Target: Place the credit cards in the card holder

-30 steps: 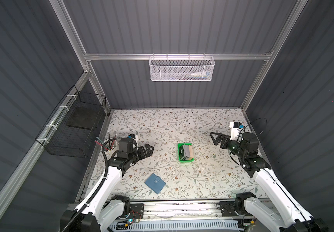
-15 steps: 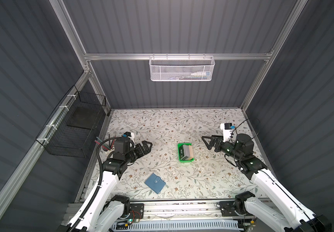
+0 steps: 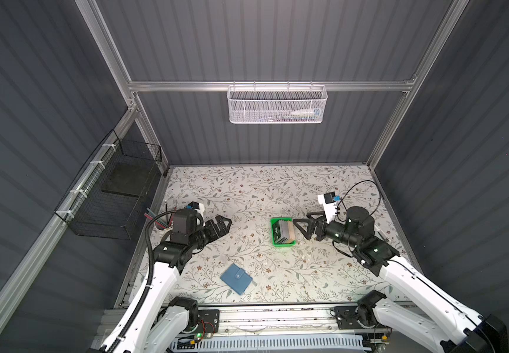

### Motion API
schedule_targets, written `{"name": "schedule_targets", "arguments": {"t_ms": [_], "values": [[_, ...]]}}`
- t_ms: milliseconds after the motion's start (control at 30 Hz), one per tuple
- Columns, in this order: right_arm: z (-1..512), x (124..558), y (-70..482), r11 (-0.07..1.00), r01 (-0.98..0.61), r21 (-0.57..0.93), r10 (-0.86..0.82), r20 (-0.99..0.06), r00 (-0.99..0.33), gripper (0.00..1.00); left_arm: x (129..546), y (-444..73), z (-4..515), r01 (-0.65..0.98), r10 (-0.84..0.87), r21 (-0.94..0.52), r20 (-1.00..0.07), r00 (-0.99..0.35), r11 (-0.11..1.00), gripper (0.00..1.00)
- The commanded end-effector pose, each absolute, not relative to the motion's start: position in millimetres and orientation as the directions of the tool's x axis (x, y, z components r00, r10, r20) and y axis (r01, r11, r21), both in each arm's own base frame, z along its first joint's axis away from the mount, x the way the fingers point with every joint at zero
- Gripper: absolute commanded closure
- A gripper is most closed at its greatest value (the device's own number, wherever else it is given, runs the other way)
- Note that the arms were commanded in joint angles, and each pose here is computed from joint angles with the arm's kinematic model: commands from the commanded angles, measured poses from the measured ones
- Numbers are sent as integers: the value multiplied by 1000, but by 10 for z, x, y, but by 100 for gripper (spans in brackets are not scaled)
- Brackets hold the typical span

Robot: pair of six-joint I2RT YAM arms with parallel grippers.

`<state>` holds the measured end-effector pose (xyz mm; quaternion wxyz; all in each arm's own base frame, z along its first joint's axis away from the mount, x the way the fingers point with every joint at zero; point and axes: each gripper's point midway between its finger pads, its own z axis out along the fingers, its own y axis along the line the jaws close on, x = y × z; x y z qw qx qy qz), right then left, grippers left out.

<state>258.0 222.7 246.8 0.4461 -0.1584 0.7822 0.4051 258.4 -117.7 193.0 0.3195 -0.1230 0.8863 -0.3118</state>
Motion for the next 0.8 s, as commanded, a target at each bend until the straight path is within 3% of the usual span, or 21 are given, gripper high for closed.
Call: {"name": "schedule_targets", "arguments": {"t_ms": [0, 200, 267, 767], "values": [[2484, 2617, 2298, 632, -625, 458, 101, -848, -520, 1, 2357, -1238, 1736, -60, -403, -645, -399, -824, 762, 3], [2342, 2587, 2412, 616, -654, 441, 86, -862, -500, 1, 2153, -1339, 1517, -71, -370, -635, -352, -859, 770, 9], [2284, 2641, 2370, 659, -630, 411, 88, -874, -477, 1, 2087, -1409, 1432, -70, -342, -614, -339, -876, 786, 11], [1957, 2604, 2270, 710, -599, 369, 50, -876, -480, 1, 1456, -1494, 860, -120, -177, -237, -236, -956, 964, 9]]}}
